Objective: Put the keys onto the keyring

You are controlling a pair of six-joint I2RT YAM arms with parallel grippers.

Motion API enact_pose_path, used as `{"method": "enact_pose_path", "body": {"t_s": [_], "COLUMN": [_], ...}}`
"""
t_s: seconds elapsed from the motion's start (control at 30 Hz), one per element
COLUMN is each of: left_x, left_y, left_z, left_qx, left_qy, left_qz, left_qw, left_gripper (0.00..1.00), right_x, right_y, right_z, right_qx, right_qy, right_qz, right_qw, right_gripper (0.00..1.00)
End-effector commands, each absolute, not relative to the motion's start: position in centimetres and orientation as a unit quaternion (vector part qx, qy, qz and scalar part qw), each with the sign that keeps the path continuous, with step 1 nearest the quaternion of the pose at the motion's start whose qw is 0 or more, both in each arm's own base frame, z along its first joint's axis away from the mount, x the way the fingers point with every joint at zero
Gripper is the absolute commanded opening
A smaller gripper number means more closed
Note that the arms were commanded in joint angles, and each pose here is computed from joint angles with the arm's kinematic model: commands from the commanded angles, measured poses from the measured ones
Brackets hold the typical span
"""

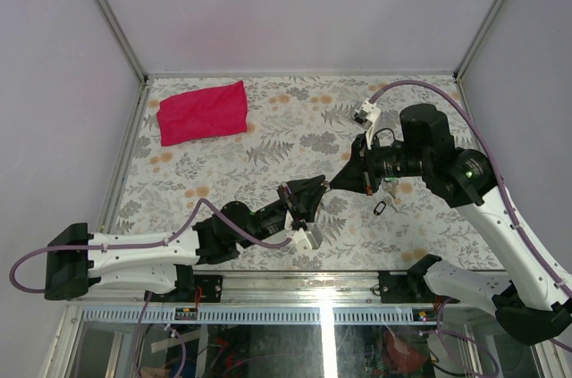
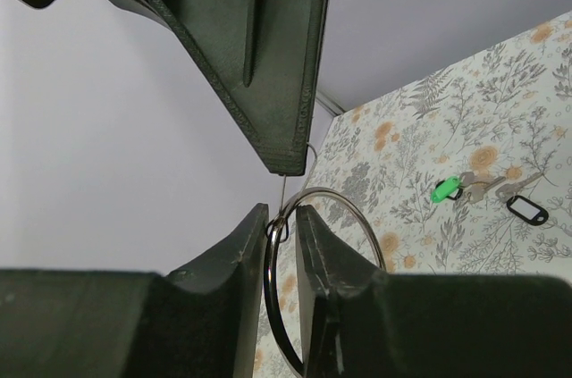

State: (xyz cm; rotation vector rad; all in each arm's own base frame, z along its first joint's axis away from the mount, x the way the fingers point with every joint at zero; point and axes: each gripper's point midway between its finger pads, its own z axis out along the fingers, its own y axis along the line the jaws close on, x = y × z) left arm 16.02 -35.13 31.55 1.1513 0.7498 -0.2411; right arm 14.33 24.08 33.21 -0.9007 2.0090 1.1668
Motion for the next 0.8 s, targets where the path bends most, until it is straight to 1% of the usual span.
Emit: {"method": "enact_pose_path", "body": {"t_s": [0.0, 0.1, 0.33, 0.47, 0.63, 0.7, 0.77], "left_x": [15.1, 15.1, 15.0, 14.9, 14.8, 14.8, 14.9], "left_y": [-35.2, -35.2, -35.2, -35.2, -35.0, -34.9, -34.8], "left_z": [34.2, 34.3, 34.4, 34.4, 34.7, 34.8, 35.2], "left_qx": [0.508, 0.508, 0.508, 0.508, 0.504, 0.499, 0.481], "left_qy": [0.324, 0.323, 0.322, 0.321, 0.322, 0.326, 0.348], "left_qz": [-0.133, -0.133, -0.133, -0.133, -0.14, -0.146, -0.165], "left_qw": [0.787, 0.787, 0.788, 0.788, 0.789, 0.789, 0.788], "left_gripper": [0.21, 0.22, 0.22, 0.16, 0.01, 0.0, 0.0], "right_x": [14.2, 14.3, 14.3, 14.4, 14.7, 14.8, 15.0], "right_y": [24.6, 24.5, 24.5, 24.5, 24.5, 24.4, 24.4], "right_z": [34.6, 34.4, 34.2, 34.2, 33.9, 33.9, 34.2], "right_qx": [-0.355, -0.355, -0.354, -0.355, -0.353, -0.353, -0.352], "right_qy": [0.744, 0.745, 0.748, 0.749, 0.752, 0.751, 0.748], "right_qz": [0.461, 0.459, 0.456, 0.454, 0.449, 0.446, 0.445], "right_qw": [0.33, 0.328, 0.327, 0.327, 0.329, 0.335, 0.345], "right_gripper": [0.0, 0.0, 0.0, 0.0, 0.0, 0.0, 0.03]}}
